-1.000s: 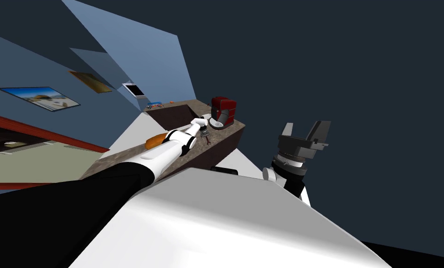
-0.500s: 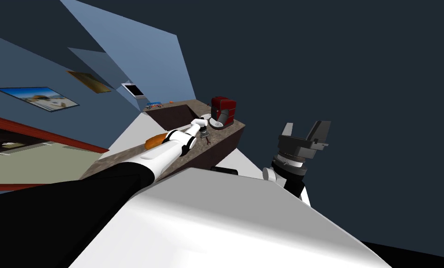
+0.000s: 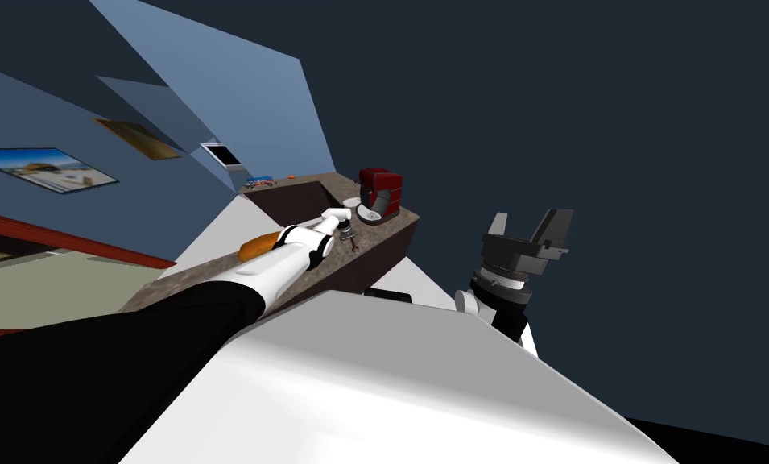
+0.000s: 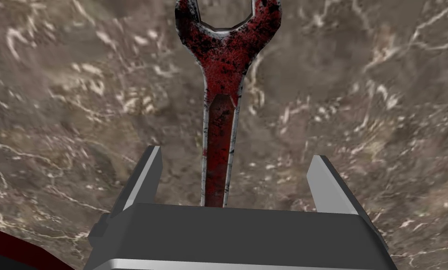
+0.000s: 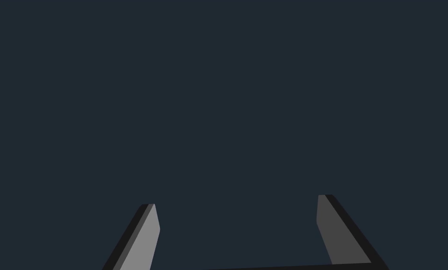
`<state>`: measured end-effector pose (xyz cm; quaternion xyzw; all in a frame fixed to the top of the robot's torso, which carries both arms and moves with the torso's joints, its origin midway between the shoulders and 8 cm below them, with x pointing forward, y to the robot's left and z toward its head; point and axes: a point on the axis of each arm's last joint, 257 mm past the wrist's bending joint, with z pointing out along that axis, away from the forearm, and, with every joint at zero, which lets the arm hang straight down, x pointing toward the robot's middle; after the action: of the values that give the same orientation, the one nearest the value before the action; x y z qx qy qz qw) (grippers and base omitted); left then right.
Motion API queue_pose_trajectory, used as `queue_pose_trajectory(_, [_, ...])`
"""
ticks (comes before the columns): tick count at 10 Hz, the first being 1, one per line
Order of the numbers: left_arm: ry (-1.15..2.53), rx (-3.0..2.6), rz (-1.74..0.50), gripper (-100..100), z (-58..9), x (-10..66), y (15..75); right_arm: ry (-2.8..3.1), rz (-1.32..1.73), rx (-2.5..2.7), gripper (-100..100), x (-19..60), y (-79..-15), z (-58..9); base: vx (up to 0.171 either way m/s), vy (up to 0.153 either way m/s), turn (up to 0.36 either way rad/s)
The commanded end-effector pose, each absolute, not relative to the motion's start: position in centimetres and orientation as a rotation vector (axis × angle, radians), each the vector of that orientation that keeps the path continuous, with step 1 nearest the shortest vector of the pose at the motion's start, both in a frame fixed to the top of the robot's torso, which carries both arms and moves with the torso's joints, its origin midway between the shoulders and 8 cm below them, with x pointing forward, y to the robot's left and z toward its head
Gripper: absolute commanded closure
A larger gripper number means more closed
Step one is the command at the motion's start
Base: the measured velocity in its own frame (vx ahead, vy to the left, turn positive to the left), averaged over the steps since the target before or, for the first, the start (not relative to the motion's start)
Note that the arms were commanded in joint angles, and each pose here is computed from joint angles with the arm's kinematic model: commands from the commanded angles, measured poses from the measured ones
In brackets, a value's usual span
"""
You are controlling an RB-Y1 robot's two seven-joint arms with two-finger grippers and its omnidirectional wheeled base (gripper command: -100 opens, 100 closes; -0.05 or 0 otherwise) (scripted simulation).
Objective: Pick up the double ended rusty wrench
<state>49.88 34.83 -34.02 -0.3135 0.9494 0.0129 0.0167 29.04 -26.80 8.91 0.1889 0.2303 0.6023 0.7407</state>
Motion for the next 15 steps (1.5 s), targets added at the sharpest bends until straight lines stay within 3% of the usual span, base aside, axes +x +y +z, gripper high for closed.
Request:
queue_pose_trajectory(1, [2.950, -0.973, 0.041, -100, -34.4, 49.4, 36.1, 0.505, 1.321, 0.414, 0, 29.0, -26.8, 8.9, 0.023, -0.087, -0.017])
queue_pose_trajectory(11, [2.940, -0.991, 0.044, -100, -35.3, 47.6, 41.1, 0.505, 1.321, 0.414, 0, 29.0, -26.8, 8.9, 0.012, -0.046, -0.015])
queue_pose_trajectory(12, [2.941, -0.992, 0.044, 100, -35.3, 47.6, 41.1, 0.505, 1.321, 0.414, 0, 29.0, -26.8, 8.9, 0.000, 0.000, 0.000])
queue_pose_trajectory(15, [2.942, -0.990, 0.045, 100, -35.3, 47.6, 41.1, 0.505, 1.321, 0.414, 0, 29.0, -26.8, 8.9, 0.001, -0.001, -0.004])
